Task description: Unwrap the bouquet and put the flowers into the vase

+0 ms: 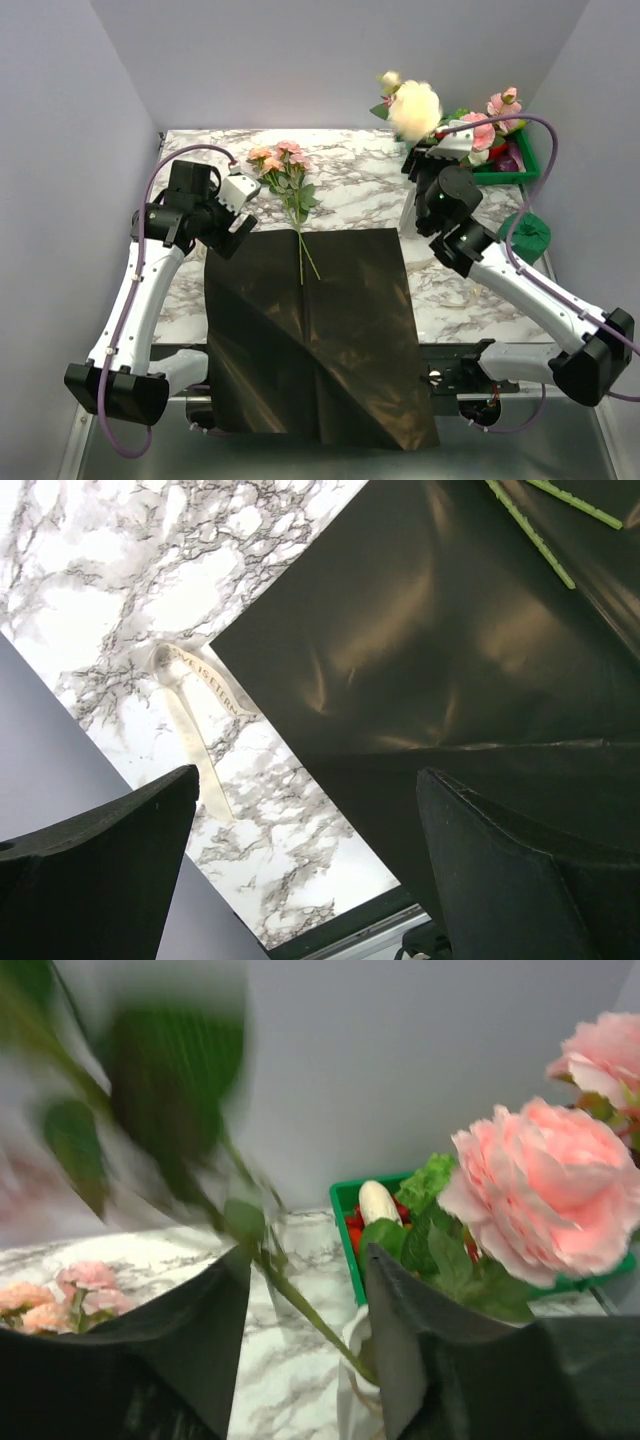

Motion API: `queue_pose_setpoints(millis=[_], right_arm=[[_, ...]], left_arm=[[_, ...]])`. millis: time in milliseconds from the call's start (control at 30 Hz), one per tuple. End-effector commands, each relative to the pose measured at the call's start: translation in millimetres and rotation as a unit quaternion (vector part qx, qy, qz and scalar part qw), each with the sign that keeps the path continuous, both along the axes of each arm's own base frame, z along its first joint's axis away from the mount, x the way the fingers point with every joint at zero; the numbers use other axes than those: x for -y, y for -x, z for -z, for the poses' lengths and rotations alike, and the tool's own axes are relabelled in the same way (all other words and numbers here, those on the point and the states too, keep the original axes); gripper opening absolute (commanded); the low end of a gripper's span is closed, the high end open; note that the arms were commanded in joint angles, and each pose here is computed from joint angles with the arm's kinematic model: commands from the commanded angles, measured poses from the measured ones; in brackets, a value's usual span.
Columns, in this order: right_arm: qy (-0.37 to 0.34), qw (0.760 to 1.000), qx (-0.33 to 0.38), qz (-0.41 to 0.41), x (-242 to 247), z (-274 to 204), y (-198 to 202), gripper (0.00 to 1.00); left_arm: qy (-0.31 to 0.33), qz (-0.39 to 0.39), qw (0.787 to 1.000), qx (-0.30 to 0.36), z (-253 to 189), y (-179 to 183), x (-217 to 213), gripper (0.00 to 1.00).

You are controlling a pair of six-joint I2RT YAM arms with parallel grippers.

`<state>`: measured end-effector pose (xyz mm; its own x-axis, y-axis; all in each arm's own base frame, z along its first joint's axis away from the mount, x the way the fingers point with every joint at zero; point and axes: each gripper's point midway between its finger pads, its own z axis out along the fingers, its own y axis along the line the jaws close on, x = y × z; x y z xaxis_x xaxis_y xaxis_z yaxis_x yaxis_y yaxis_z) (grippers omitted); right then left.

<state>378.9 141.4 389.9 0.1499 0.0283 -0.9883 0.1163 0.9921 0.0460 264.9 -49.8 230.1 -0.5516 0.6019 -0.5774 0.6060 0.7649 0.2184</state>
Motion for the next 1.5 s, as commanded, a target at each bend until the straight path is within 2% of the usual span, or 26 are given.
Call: queue_pose_setpoints(millis=[0,33,167,200,267,300,367,400,467,500,700,767,900,1033,1067,1100,1200,1367,1467], right_arm=[[-0.026,0.998,-0.035,0.035,15.1,17.4,27.4,0.61],[-0.041,0.998,-0.037,0.030,14.9,17.3,31.9,0.66],[-0.039,0.997,-0.065,0.013,4.4,30.2,48.3,0.66],[-0.057,0.996,-0.074,-0.007,-7.9,34.4,54.2,0.66],[-0.047,0.992,-0.111,-0.022,-18.8,57.5,65.4,0.66],[-0.065,0.990,-0.122,-0.040,-33.3,67.0,73.3,0.66],[-0.053,0.984,-0.165,-0.043,-40.0,97.0,83.6,0.66],[-0.082,0.979,-0.184,-0.045,-48.2,111.2,87.4,0.66],[-0.075,0.969,-0.231,-0.038,-47.1,143.6,99.6,0.66],[-0.104,0.964,-0.241,-0.037,-52.5,153.7,105.6,0.66],[-0.115,0.954,-0.275,-0.029,-55.3,198.1,139.4,0.66],[-0.115,0.951,-0.283,-0.044,-62.9,210.1,145.5,0.66],[-0.058,0.938,-0.319,-0.119,-103.7,236.5,154.3,0.66],[0.024,0.911,-0.374,-0.170,-157.5,261.9,149.2,0.66],[0.020,0.900,-0.383,-0.209,-184.2,250.5,149.3,0.66],[0.070,0.884,-0.403,-0.226,-197.1,273.1,148.9,0.66],[0.114,0.869,-0.417,-0.240,-227.8,281.5,135.3,0.66],[0.089,0.863,-0.429,-0.251,-251.1,274.8,94.2,0.66],[0.065,0.863,-0.432,-0.253,-258.7,272.0,55.6,0.65]], left_arm=[[0.011,0.001,1.000,0.014,-11.5,10.0,-0.1,0.99],[0.013,0.002,1.000,0.017,-13.2,11.4,0.2,0.99],[0.017,0.002,1.000,0.021,-15.4,15.2,0.8,0.99],[0.017,0.001,1.000,0.020,-14.7,15.7,0.4,0.99],[0.015,0.002,1.000,0.022,-15.0,17.5,-0.3,0.99],[0.016,0.001,1.000,0.023,-15.0,17.6,-0.2,0.99],[0.017,0.002,1.000,0.023,-15.2,18.2,-0.1,0.99],[0.017,0.002,1.000,0.023,-15.3,18.7,-0.2,0.99],[0.016,0.002,1.000,0.020,-15.1,18.9,-0.2,0.99],[0.016,0.002,1.000,0.020,-15.8,19.3,-0.3,0.99],[0.012,0.003,1.000,0.020,-15.8,18.0,-1.1,0.99],[0.012,0.004,1.000,0.017,-14.2,17.6,-0.9,0.99],[0.014,0.002,1.000,0.017,-14.2,16.9,-0.5,0.99],[0.019,0.001,1.000,0.013,-13.1,16.9,1.5,0.99],[0.020,0.001,1.000,0.012,-12.9,17.3,1.7,0.99],[0.020,0.001,1.000,0.010,-11.8,17.6,1.7,0.99],[0.016,-0.002,1.000,0.005,-8.7,16.1,0.4,0.99],[0.015,-0.005,1.000,-0.002,-3.7,12.8,0.8,0.99],[0.015,-0.005,1.000,-0.006,-1.3,10.5,1.3,0.99]])
